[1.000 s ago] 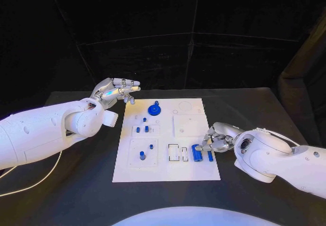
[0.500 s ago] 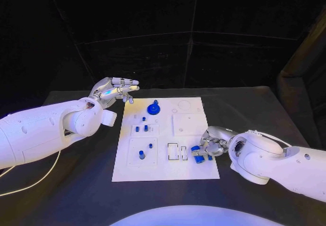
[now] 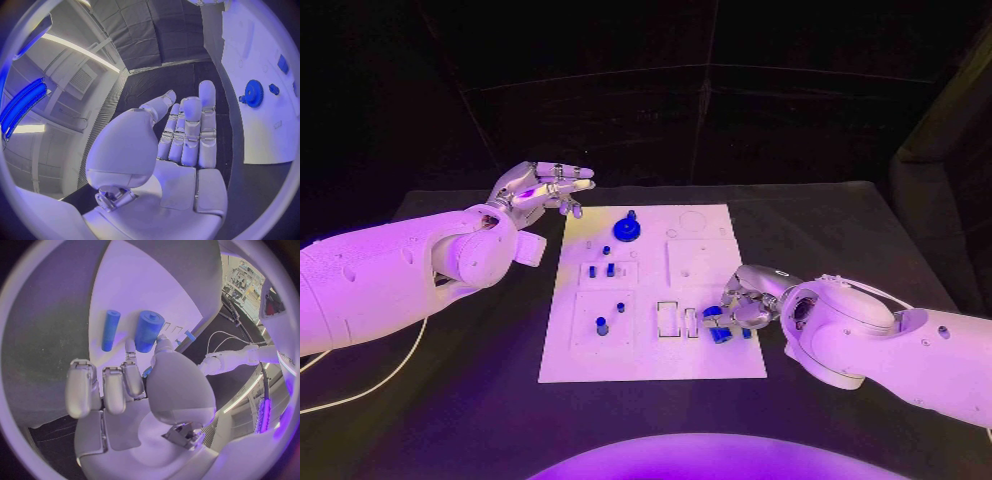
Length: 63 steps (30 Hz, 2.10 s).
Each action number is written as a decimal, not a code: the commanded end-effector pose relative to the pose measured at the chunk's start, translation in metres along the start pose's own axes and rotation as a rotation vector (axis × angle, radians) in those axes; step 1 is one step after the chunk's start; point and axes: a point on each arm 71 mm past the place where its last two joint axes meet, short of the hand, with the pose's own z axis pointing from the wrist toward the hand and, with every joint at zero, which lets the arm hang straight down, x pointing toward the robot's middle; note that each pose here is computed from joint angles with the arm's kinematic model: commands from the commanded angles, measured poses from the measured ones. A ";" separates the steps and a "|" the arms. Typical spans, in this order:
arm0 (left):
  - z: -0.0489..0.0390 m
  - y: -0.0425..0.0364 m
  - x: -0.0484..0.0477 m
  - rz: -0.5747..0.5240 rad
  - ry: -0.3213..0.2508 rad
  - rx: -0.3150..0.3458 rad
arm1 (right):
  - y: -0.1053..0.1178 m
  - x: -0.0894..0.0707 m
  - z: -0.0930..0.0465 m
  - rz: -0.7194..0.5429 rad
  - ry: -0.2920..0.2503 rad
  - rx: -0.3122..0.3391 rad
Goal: Assemble the parts on the task board
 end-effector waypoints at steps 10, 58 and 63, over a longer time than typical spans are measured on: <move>0.0002 -0.0013 0.0013 -0.010 0.014 0.006 | 0.005 0.000 -0.007 0.130 -0.093 -0.043; 0.0025 0.0004 0.0057 -0.004 0.031 -0.014 | 0.052 0.018 0.010 0.257 -0.001 -0.054; 0.0028 0.0004 0.0060 -0.005 0.033 -0.014 | 0.053 0.018 0.011 0.239 -0.008 -0.047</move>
